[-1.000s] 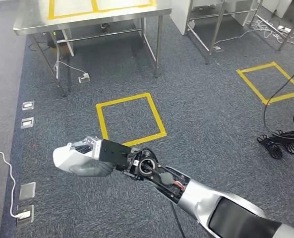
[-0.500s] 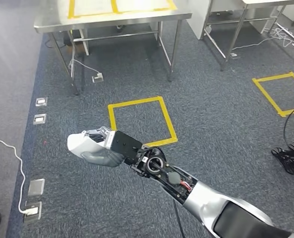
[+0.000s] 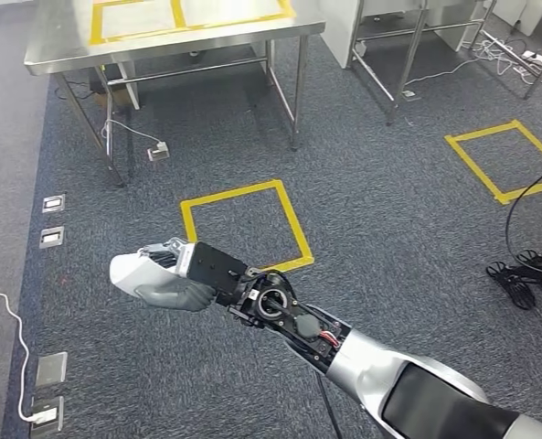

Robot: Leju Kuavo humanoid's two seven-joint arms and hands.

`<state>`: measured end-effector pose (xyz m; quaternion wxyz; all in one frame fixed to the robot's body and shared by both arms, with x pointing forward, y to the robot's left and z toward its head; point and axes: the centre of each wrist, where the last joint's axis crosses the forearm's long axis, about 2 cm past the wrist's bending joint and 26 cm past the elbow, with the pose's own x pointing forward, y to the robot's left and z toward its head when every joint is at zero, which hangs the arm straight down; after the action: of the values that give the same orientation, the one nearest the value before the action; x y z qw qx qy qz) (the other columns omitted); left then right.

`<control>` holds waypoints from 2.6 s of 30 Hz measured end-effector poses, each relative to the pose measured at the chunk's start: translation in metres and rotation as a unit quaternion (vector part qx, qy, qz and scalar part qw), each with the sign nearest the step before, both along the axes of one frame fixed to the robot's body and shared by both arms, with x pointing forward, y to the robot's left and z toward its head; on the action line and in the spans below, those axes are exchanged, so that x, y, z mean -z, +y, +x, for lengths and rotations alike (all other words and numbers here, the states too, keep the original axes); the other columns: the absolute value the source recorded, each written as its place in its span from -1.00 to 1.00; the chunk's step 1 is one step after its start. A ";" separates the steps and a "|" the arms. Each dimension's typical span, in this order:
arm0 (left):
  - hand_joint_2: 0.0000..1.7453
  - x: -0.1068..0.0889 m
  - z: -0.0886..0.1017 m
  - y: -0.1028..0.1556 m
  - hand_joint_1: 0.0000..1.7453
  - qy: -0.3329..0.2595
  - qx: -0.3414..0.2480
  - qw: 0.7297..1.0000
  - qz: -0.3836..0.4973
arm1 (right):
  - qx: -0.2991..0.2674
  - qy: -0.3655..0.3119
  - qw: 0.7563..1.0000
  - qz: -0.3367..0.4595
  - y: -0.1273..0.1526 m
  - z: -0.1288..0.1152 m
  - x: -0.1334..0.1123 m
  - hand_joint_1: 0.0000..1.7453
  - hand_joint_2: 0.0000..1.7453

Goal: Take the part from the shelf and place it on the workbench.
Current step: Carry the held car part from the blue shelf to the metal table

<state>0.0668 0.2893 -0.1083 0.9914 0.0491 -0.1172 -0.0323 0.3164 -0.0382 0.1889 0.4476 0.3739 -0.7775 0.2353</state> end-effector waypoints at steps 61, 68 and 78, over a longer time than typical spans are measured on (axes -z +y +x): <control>1.00 0.000 0.001 0.008 -1.00 0.007 -0.018 1.000 0.015 | -0.057 0.007 0.998 -0.001 0.012 -0.004 0.005 0.68 1.00; 1.00 0.000 0.002 0.012 -1.00 0.006 -0.019 1.000 0.019 | -0.059 0.004 0.998 0.001 0.016 -0.003 0.007 0.68 1.00; 1.00 0.000 0.002 0.014 -1.00 0.006 0.000 1.000 0.017 | -0.016 0.016 1.000 -0.016 0.011 0.000 0.015 0.68 1.00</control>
<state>0.0684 0.3033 -0.1079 0.9911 0.0657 -0.1109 -0.0345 0.3162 -0.0272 0.1743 0.4618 0.3830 -0.7604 0.2488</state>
